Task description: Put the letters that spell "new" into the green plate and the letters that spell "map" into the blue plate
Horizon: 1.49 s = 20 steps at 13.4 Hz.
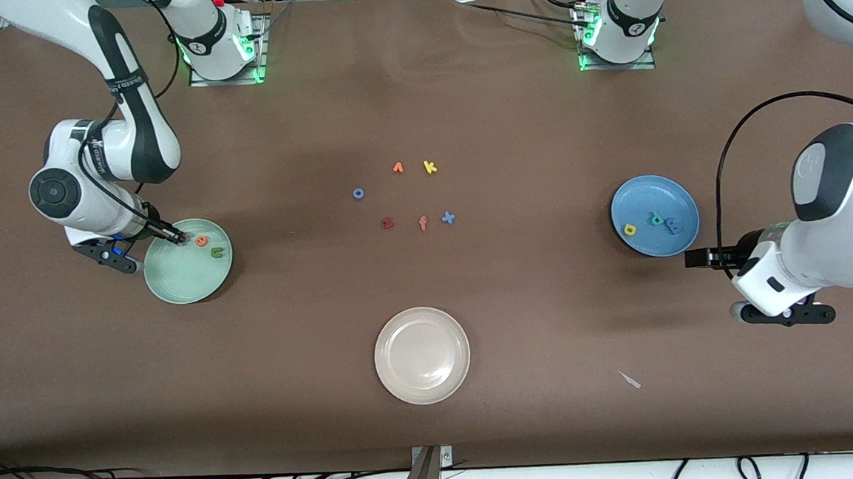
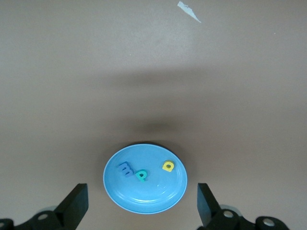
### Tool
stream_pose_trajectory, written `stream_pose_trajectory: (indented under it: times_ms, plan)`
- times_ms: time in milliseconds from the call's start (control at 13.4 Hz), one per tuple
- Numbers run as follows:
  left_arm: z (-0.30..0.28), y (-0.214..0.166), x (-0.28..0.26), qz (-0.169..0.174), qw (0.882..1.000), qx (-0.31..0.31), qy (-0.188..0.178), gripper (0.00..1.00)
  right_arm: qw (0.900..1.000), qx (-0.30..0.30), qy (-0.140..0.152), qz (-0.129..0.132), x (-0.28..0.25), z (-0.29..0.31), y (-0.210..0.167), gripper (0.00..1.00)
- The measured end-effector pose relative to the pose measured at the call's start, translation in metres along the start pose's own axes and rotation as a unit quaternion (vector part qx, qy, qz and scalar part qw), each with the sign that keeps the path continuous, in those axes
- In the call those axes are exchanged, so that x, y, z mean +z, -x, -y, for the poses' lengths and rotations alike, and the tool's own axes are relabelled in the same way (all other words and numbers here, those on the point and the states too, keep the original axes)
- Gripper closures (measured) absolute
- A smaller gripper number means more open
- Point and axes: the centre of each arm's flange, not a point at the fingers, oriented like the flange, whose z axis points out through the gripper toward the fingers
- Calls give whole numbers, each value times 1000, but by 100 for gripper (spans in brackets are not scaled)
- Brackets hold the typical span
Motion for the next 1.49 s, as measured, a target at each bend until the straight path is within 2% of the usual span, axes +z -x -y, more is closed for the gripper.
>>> stream_pose_trajectory:
  times_ms: [149, 298, 596, 819, 1042, 1266, 1489]
  plan:
    - [3, 8, -21, -12, 1000, 6, 15, 0, 999, 3, -7, 34, -47, 14, -5, 15]
    - [7, 18, -45, -34, 999, 1, 38, 0, 998, 1, -18, 60, -91, 25, -4, 0]
    - [1, 19, -50, -102, 994, 1, 37, 0, 997, -33, -11, 73, -124, 60, 19, 0]
    - [1, 32, -32, -129, 991, -2, 35, 0, 996, -52, -5, 78, -158, 75, 31, 0]
    - [0, 44, -27, -135, 990, -3, 34, 0, 995, -73, -6, 61, -189, 81, 35, 0]
    - [0, 48, -27, -135, 990, -4, 34, 0, 993, -118, 15, 22, -216, 91, 54, 0]
    - [-2, 47, -24, -134, 990, -2, 34, 0, 983, -183, -4, -9, -255, 57, 56, 0]
